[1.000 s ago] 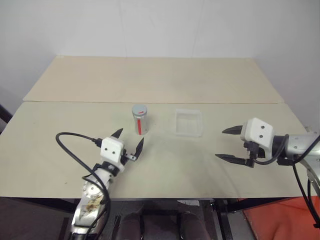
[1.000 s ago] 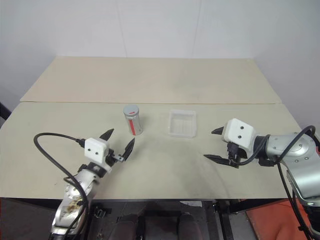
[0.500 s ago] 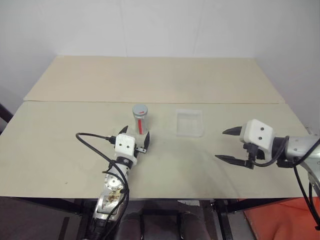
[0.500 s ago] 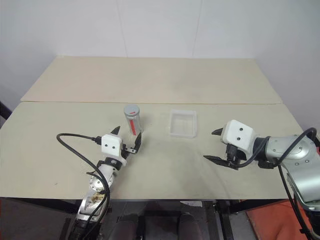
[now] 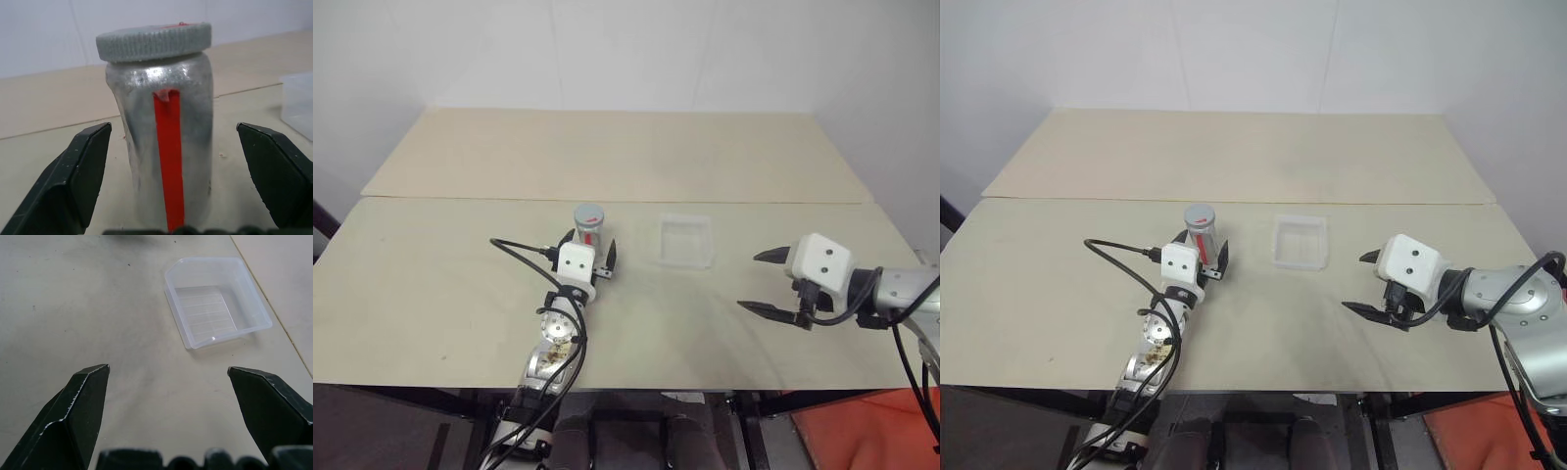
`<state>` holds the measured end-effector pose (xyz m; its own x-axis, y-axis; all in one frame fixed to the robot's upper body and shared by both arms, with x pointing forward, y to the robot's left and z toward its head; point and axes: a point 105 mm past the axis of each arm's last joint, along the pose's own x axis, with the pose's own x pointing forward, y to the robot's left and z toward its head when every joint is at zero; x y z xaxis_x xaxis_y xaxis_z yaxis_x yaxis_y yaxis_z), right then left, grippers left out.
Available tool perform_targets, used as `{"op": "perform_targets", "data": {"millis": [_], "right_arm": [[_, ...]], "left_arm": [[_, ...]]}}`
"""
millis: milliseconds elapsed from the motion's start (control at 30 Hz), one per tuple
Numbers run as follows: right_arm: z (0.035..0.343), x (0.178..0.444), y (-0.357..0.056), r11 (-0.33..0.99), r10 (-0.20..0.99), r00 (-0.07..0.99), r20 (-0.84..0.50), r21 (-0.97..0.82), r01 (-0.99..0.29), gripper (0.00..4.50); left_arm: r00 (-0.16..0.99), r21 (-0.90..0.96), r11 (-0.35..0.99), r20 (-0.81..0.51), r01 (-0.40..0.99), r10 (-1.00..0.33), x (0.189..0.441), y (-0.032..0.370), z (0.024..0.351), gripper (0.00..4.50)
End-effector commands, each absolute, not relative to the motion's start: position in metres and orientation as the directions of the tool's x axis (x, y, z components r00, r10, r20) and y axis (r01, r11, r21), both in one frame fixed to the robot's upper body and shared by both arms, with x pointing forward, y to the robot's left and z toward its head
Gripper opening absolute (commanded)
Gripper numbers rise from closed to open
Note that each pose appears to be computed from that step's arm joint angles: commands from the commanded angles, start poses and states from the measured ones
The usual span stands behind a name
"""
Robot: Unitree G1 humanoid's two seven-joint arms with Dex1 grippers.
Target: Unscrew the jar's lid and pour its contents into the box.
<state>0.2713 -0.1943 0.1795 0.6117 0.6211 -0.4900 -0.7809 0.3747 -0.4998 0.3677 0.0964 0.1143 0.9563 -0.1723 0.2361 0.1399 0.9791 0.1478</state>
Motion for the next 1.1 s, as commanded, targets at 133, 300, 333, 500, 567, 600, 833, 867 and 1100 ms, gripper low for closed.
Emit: {"op": "perform_targets", "data": {"millis": [133,300,333,500,567,600,833,867,1100], "right_arm": [[0.194,0.271,-0.198,0.386,0.600,0.658,-0.455,-0.556,-0.736,4.50],[0.194,0.270,-0.197,0.389,0.599,0.661,-0.452,-0.556,-0.734,4.50],[0.194,0.270,-0.197,0.390,0.598,0.662,-0.453,-0.557,-0.733,4.50],[0.194,0.271,-0.197,0.392,0.597,0.665,-0.448,-0.560,-0.730,4.50],[0.194,0.272,-0.197,0.393,0.594,0.669,-0.447,-0.564,-0.726,4.50],[0.194,0.273,-0.197,0.393,0.594,0.670,-0.446,-0.565,-0.725,4.50],[0.196,0.274,-0.198,0.396,0.589,0.676,-0.443,-0.570,-0.720,4.50],[0.196,0.274,-0.198,0.397,0.589,0.676,-0.443,-0.571,-0.719,4.50],[0.197,0.274,-0.197,0.397,0.589,0.680,-0.437,-0.576,-0.715,4.50]], "left_arm": [[0.938,0.154,0.984,0.320,0.088,-0.134,0.375,0.099,0.131,4.45],[0.940,0.135,0.986,0.311,0.098,-0.137,0.376,0.098,0.129,4.45],[0.940,0.134,0.986,0.310,0.102,-0.140,0.376,0.097,0.129,4.45],[0.941,0.130,0.984,0.304,0.118,-0.153,0.375,0.092,0.126,4.45],[0.941,0.129,0.984,0.301,0.120,-0.154,0.375,0.091,0.126,4.45],[0.943,0.126,0.985,0.298,0.117,-0.150,0.375,0.091,0.125,4.27],[0.947,0.099,0.987,0.283,0.127,-0.151,0.377,0.090,0.122,2.27],[0.948,0.096,0.987,0.282,0.127,-0.149,0.377,0.090,0.121,1.94],[0.934,0.091,0.986,0.319,0.140,-0.162,0.379,0.094,0.130,1.89]]}}
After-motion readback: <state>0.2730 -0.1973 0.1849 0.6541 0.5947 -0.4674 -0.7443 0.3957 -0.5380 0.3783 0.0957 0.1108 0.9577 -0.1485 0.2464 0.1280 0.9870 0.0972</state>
